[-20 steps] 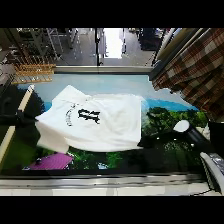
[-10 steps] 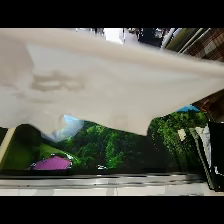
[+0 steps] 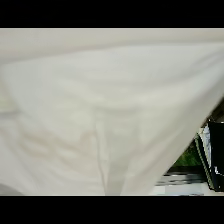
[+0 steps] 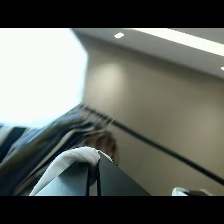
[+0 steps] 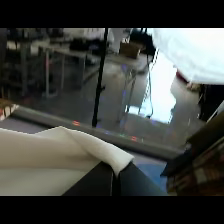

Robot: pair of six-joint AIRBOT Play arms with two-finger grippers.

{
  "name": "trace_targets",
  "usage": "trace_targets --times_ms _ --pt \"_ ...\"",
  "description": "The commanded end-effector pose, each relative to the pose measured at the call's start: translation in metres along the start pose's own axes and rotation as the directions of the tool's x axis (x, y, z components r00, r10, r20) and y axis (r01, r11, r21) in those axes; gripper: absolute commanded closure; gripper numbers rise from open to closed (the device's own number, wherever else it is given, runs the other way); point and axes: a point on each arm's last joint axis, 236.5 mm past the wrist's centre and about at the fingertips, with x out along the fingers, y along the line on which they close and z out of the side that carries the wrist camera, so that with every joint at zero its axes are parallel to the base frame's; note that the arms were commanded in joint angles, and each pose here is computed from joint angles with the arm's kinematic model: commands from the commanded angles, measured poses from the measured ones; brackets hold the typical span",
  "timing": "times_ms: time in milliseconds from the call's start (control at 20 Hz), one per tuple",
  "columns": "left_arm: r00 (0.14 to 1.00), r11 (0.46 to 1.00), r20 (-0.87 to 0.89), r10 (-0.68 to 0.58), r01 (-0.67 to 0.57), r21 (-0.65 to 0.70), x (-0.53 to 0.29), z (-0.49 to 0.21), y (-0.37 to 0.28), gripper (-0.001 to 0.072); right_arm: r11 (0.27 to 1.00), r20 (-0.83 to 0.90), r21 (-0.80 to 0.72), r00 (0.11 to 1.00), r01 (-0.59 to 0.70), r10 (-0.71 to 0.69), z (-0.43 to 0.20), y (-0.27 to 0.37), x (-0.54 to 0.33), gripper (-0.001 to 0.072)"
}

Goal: Fold the clothes and pants, and hang the long-sleeved shirts on hangers.

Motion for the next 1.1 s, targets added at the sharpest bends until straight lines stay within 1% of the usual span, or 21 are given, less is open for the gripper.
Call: trace_targets --times_ms 0,150,250,300,400,450,500,550,600,700,800,850,950,1000,1050 --pt "0.887 0.918 -0.3 0.352 -0.389 -0.072 -0.015 -0.099 0.154 0.07 0.992 -0.382 0.099 0.918 -0.076 0.108 -0.122 -0.005 0.127 0.0693" --pt "0.787 0.832 -0.424 0.449 -0.541 -0.122 -0.029 -0.178 0.258 0.0699 0.977 -0.582 0.199 0.794 -0.072 0.177 -0.244 -0.005 0.219 0.0693" --pt "0.733 0.755 -0.461 0.499 -0.63 -0.184 -0.04 -0.224 0.324 0.0699 0.97 -0.651 0.238 0.733 -0.046 0.195 -0.316 -0.005 0.262 0.0693" --pt "0.702 0.705 -0.477 0.529 -0.676 -0.212 -0.046 -0.246 0.359 0.0699 0.967 -0.675 0.251 0.711 -0.031 0.198 -0.348 -0.005 0.282 0.0693" --pt "0.645 0.603 -0.478 0.597 -0.753 -0.264 -0.062 -0.282 0.419 0.0699 0.966 -0.686 0.259 0.704 -0.002 0.185 -0.394 -0.009 0.316 0.0693" --pt "0.639 0.56 -0.475 0.605 -0.766 -0.316 -0.067 -0.296 0.439 0.0699 0.965 -0.675 0.26 0.718 0.015 0.171 -0.406 -0.013 0.33 0.0693" --pt "0.648 0.53 -0.468 0.601 -0.762 -0.373 -0.069 -0.305 0.45 0.07 0.966 -0.659 0.258 0.736 0.027 0.156 -0.41 -0.016 0.339 0.0693" --pt "0.65 0.516 -0.47 0.597 -0.76 -0.395 -0.071 -0.31 0.456 0.07 0.965 -0.641 0.261 0.753 0.033 0.148 -0.41 -0.018 0.345 0.0693" --pt "0.644 0.512 -0.476 0.599 -0.765 -0.391 -0.074 -0.312 0.459 0.07 0.964 -0.63 0.265 0.763 0.035 0.145 -0.407 -0.018 0.347 0.0693" --pt "0.658 0.522 -0.482 0.579 -0.753 -0.4 -0.078 -0.306 0.455 0.07 0.962 -0.651 0.271 0.741 0.022 0.166 -0.406 -0.014 0.341 0.0693" --pt "0.671 0.524 -0.481 0.564 -0.741 -0.42 -0.087 -0.298 0.453 0.0701 0.958 -0.71 0.288 0.671 -0.001 0.214 -0.417 -0.003 0.325 0.0693" --pt "0.677 0.521 -0.484 0.554 -0.736 -0.434 -0.092 -0.296 0.451 0.07 0.954 -0.747 0.299 0.619 -0.013 0.242 -0.426 0.003 0.312 0.0693" --pt "0.679 0.495 -0.518 0.52 -0.734 -0.465 -0.104 -0.297 0.444 0.0701 0.951 -0.815 0.308 0.508 -0.03 0.28 -0.442 0.012 0.286 0.0693" --pt "0.666 0.476 -0.549 0.504 -0.745 -0.467 -0.112 -0.301 0.44 0.0701 0.952 -0.841 0.305 0.458 -0.035 0.287 -0.449 0.014 0.274 0.0694" --pt "0.644 0.446 -0.579 0.501 -0.765 -0.465 -0.124 -0.304 0.44 0.0701 0.95 -0.859 0.31 0.416 -0.039 0.298 -0.453 0.016 0.265 0.0694"
